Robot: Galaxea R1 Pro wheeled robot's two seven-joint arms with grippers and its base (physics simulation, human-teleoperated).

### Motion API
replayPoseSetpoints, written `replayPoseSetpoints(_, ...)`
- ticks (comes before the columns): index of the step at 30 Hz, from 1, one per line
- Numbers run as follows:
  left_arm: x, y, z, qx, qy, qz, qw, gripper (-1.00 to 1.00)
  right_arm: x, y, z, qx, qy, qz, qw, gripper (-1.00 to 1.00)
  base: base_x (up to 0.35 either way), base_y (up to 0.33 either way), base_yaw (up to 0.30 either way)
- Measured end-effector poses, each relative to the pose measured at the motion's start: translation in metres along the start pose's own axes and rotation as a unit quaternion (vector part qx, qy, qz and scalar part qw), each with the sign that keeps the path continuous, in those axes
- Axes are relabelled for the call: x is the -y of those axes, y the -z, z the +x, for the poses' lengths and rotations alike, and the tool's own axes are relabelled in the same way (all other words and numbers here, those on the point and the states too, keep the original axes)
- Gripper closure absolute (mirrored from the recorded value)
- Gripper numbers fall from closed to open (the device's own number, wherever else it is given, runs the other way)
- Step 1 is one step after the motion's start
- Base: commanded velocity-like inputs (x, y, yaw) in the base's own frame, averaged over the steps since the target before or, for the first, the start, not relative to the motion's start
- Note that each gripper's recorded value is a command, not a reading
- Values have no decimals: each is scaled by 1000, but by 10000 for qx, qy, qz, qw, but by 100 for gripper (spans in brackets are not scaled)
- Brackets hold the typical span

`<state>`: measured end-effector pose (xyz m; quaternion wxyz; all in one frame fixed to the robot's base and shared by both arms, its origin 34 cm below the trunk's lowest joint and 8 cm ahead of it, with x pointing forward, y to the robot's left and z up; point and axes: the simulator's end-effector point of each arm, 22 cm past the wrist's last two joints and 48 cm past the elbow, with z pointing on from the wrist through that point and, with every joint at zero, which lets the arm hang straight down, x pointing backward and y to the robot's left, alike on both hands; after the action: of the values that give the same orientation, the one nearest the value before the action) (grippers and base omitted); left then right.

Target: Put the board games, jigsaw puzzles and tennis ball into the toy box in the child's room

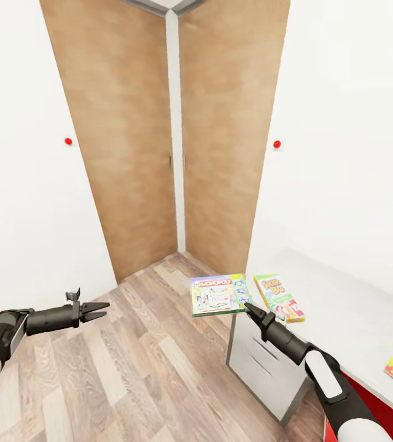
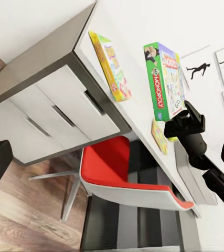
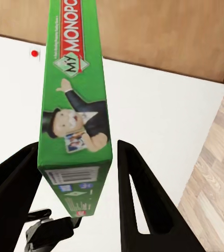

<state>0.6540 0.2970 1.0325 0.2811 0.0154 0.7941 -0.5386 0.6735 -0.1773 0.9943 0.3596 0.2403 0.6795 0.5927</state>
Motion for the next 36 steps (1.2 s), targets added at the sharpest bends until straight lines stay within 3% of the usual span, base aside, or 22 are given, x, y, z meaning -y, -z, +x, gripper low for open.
replayPoseSetpoints(24, 0, 0, 0, 0, 10, 0, 10000, -100, -1, 0, -1, 2, 12, -13, 10000, 100, 0, 0, -280)
replayPoseSetpoints(36, 0, 2, -1, 8, 13, -7, 10000, -100, -4, 0, -2, 6, -2, -67, 10000, 100, 0, 0, -113)
